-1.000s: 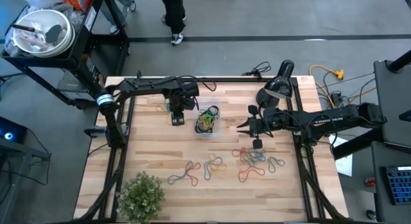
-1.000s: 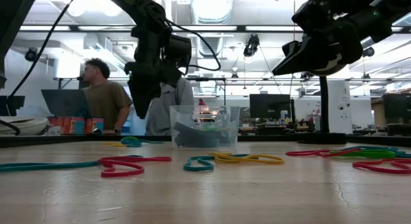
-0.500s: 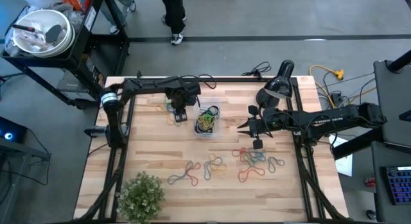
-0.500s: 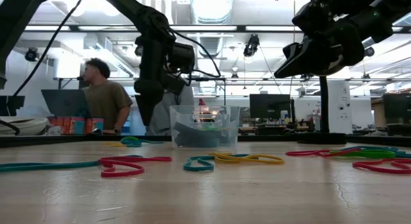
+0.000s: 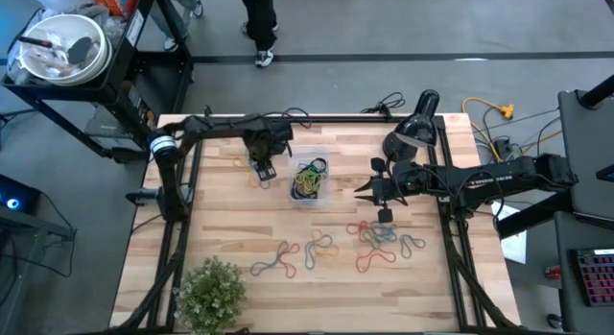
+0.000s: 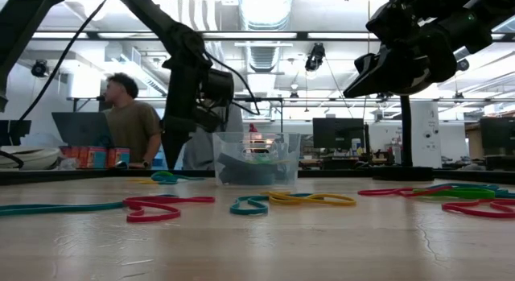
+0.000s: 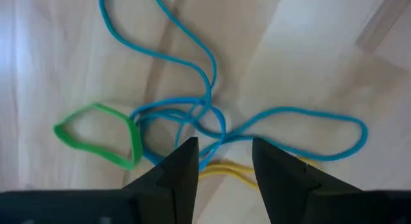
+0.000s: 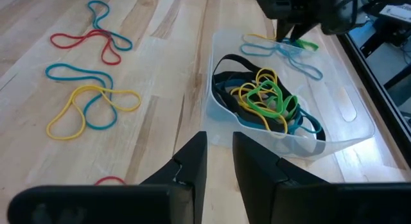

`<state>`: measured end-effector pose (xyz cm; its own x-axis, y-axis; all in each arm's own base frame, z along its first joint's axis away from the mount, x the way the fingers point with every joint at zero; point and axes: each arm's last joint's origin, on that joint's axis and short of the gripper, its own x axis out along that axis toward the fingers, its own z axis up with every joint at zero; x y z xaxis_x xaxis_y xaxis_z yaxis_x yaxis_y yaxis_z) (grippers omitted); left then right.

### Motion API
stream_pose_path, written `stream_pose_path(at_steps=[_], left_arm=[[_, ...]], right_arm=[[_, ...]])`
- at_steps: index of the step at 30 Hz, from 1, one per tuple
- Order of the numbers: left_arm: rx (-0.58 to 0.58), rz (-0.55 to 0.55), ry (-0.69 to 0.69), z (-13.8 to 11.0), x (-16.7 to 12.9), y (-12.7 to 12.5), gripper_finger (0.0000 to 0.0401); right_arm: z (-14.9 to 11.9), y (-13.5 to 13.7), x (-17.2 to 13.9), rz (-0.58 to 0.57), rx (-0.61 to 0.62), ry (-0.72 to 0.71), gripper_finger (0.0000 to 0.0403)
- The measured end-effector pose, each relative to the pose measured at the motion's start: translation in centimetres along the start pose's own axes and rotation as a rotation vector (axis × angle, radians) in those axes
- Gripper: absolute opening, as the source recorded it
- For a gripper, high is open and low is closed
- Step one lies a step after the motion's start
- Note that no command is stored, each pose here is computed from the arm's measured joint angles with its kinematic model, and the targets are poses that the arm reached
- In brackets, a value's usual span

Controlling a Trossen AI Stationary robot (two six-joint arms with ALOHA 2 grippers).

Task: Pick and place rubber bands into bin
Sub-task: Put the blue rubber band into the transparent bin

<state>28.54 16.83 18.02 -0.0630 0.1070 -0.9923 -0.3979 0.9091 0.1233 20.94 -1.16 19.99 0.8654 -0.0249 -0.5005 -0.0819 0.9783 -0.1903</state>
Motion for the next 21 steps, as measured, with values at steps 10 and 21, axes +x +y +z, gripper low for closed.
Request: stream_pose_path(at_steps=[10,21], left_arm=[[-0.013,0.052,-0.067,0.2,1.4,0.4,0.013],[-0.036,0.05,-0.103,0.3,1.7,0.7,0.013]], right_arm=[[0.0,0.0,0.0,0.0,0.001,0.0,0.0068],[0.0,0.0,0.0,0.0,0.001,0.0,0.0068]])
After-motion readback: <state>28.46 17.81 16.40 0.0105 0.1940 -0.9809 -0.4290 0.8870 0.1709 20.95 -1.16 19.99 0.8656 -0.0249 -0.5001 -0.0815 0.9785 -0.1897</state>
